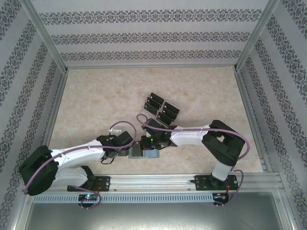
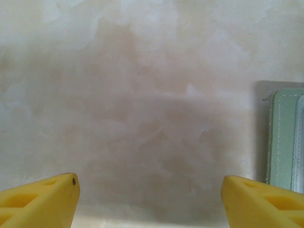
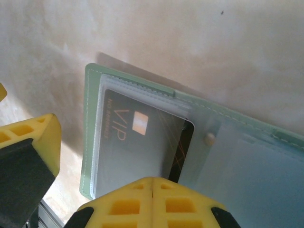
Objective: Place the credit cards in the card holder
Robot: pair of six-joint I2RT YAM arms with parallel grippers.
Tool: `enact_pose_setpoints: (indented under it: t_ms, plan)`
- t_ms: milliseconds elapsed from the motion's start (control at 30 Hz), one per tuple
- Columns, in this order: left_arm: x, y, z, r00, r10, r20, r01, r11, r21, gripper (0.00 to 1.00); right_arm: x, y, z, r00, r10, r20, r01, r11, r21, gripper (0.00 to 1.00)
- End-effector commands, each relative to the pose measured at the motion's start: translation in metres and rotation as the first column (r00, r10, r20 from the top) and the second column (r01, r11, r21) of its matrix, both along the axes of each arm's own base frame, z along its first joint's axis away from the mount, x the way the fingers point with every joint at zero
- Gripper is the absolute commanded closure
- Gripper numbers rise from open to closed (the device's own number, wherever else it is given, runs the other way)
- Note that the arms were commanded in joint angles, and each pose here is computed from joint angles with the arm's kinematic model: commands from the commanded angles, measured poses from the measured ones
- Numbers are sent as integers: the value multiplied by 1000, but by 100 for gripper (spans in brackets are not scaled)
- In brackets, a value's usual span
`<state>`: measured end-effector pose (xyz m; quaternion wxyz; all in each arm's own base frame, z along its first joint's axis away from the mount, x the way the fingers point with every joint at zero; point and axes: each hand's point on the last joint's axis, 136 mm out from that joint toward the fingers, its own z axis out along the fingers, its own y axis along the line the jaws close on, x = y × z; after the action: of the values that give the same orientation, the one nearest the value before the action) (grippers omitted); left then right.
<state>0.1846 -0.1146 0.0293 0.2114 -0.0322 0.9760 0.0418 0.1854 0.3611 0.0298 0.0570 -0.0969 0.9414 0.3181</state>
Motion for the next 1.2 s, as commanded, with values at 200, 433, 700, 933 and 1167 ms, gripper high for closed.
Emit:
enact_pose_setpoints:
  t_ms: [200,433,700,933,1167]
  plan:
    - [5,-2,-2,1000,-7,10,7,1000,-7,21,-4,-26,37,996,-1,86,5,999,-51,78]
    - [9,-7,-3,1000,-17,19,17,1000,-15,21,-12,-58,31,995,-44,87,54,991,-120,55]
    - [10,-8,-3,1000,-22,17,23,1000,-14,21,-12,-61,13,996,-60,65,69,987,-147,55]
    - [9,-7,-5,1000,-18,16,18,1000,-14,21,-11,-61,1,997,-55,52,63,983,-172,54]
    - [9,-9,-10,1000,-20,5,20,1000,-16,21,-11,-52,-7,999,-36,28,40,986,-163,52]
